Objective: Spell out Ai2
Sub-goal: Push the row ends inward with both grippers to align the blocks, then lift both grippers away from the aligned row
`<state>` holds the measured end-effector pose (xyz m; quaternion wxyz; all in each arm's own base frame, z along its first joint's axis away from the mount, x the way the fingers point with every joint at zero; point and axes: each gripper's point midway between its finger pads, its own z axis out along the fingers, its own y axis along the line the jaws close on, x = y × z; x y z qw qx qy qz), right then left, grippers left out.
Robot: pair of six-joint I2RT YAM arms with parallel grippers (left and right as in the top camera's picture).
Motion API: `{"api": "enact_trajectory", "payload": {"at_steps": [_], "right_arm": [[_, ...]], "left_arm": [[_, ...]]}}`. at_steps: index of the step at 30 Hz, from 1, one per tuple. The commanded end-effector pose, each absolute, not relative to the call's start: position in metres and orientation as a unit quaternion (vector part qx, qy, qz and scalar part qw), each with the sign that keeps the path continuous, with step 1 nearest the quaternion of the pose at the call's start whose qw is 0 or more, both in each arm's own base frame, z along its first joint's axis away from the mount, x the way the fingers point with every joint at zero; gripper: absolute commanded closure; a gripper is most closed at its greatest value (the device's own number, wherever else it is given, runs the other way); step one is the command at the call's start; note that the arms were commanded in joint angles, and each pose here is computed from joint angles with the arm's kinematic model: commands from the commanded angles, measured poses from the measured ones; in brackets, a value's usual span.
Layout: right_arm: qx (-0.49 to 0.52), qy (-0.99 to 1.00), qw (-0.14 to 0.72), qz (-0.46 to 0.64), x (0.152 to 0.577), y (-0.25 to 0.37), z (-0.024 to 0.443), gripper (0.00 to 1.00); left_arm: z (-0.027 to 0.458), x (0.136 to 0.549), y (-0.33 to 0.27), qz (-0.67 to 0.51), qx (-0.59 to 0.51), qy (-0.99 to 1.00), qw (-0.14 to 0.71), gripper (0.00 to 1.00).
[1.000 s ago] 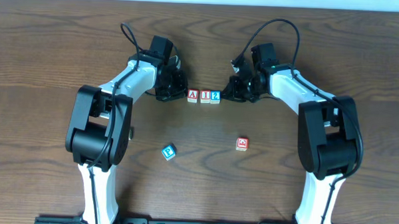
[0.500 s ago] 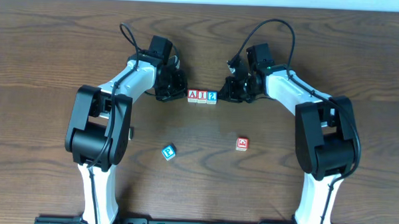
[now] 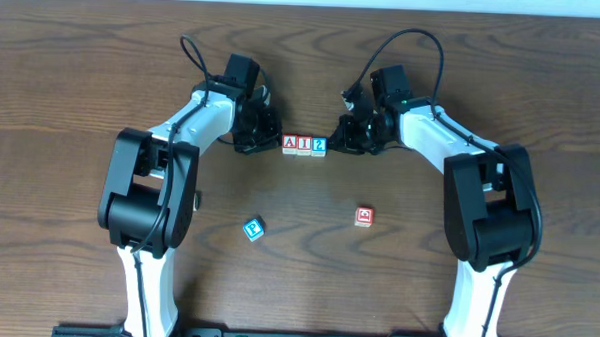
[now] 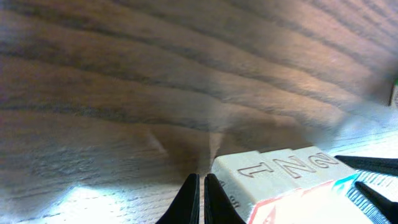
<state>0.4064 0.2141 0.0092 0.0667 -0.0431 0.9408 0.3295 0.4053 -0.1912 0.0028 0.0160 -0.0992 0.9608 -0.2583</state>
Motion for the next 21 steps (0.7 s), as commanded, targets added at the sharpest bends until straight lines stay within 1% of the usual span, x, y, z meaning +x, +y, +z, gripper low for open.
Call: {"api": "enact_trajectory", "payload": {"at_steps": [1, 7, 10, 12, 15, 18, 21], "right_arm": [[-0.037, 0.944, 0.065, 0.321, 0.405, 0.214, 0.007, 0.99], [-0.021, 0.949, 0.061, 0.308, 0.407, 0.203, 0.006, 0.99], [-0.020, 0.949, 0.070, 0.308, 0.413, 0.197, 0.024, 0.99], [-0.029, 0.946, 0.095, 0.308, 0.421, 0.193, 0.049, 0.98], [-0.035, 0.952, 0.143, 0.270, 0.431, 0.175, 0.095, 0.98], [-0.064, 0.951, 0.207, 0.220, 0.428, 0.155, 0.166, 0.99], [-0.089, 0.942, 0.272, 0.176, 0.406, 0.136, 0.243, 0.98]], "left_arm": [[-0.007, 0.401, -0.187, -0.243, -0.084, 0.966, 0.013, 0.94], [-0.007, 0.400, -0.184, -0.232, -0.065, 0.970, 0.018, 0.94], [0.006, 0.407, -0.183, -0.232, -0.049, 0.971, 0.037, 0.94], [0.023, 0.414, -0.179, -0.224, -0.039, 0.972, 0.057, 0.94], [0.058, 0.424, -0.172, -0.203, -0.016, 0.974, 0.096, 0.94], [0.122, 0.433, -0.160, -0.174, 0.005, 0.972, 0.160, 0.94], [0.194, 0.425, -0.149, -0.161, 0.019, 0.959, 0.231, 0.94]]}}
